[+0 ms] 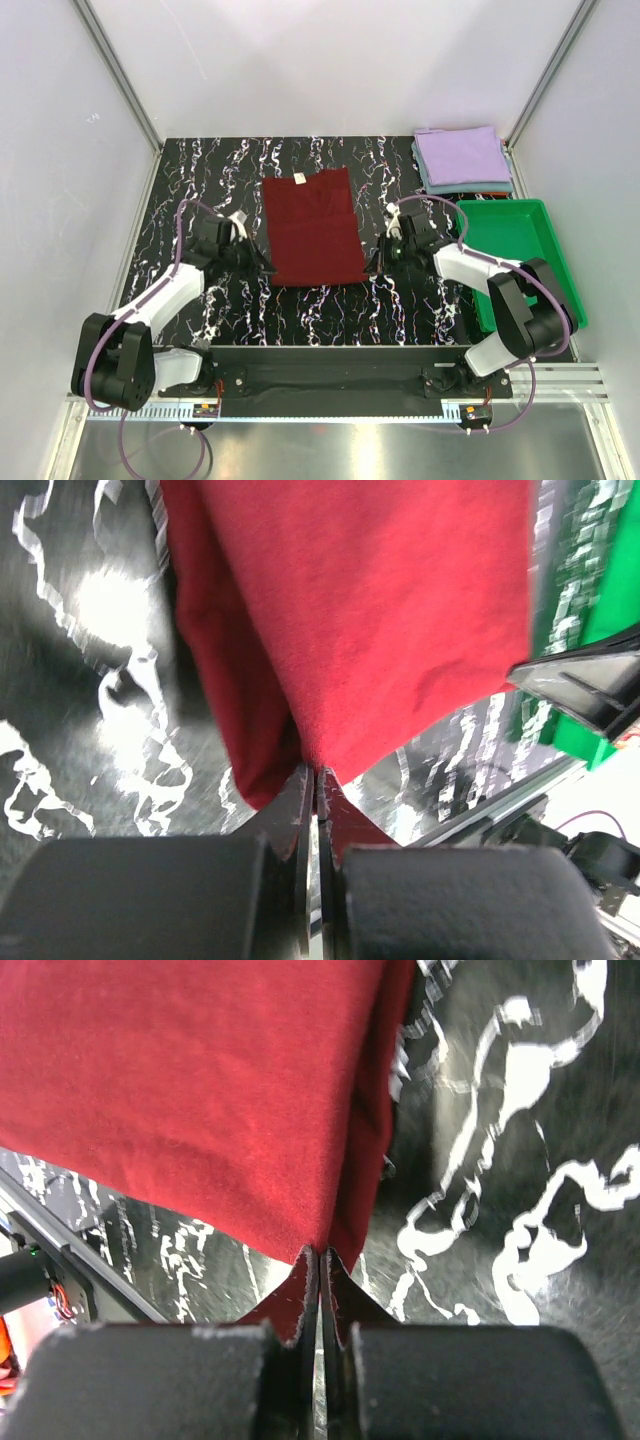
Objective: Fold and stack the t-shirts
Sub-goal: Fold the tshirt
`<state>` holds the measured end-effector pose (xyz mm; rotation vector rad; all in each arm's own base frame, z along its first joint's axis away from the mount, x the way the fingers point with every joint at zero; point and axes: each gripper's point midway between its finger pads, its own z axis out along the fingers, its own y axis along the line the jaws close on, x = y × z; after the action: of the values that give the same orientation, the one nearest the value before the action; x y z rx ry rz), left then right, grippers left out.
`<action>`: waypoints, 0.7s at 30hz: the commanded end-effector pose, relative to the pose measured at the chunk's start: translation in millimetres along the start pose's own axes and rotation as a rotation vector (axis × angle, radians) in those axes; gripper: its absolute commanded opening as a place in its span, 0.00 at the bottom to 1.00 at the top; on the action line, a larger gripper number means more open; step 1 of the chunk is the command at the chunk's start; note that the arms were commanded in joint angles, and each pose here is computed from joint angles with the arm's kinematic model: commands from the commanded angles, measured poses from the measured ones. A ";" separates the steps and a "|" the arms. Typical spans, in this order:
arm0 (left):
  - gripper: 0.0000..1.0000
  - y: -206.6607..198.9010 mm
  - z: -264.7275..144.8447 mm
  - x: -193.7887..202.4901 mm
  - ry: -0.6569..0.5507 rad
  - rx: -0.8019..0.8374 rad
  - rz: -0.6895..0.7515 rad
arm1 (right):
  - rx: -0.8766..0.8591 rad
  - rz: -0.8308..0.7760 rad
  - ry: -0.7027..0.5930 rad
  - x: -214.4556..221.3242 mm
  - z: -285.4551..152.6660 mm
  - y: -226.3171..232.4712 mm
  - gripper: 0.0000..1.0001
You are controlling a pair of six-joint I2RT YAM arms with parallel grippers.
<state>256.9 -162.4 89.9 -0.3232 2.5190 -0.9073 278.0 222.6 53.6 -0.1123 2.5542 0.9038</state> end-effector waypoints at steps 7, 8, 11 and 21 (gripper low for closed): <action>0.01 38.6 16.7 35.5 0.084 -0.090 -0.052 | 0.005 0.052 -0.031 14.8 9.0 -12.9 0.00; 0.02 39.7 16.8 36.7 0.090 -0.095 -0.054 | 0.009 0.056 -0.026 19.3 9.1 -15.9 0.00; 0.19 48.3 17.8 44.8 0.123 -0.130 -0.066 | -0.017 0.063 -0.015 25.8 9.6 -13.4 0.08; 0.47 43.7 15.4 30.3 0.097 -0.157 -0.054 | 0.024 0.031 -0.018 5.5 5.4 -9.7 0.45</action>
<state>217.7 -147.3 30.0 -0.4318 2.7354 -0.7796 258.7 216.0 28.2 -0.0209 2.6029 0.9160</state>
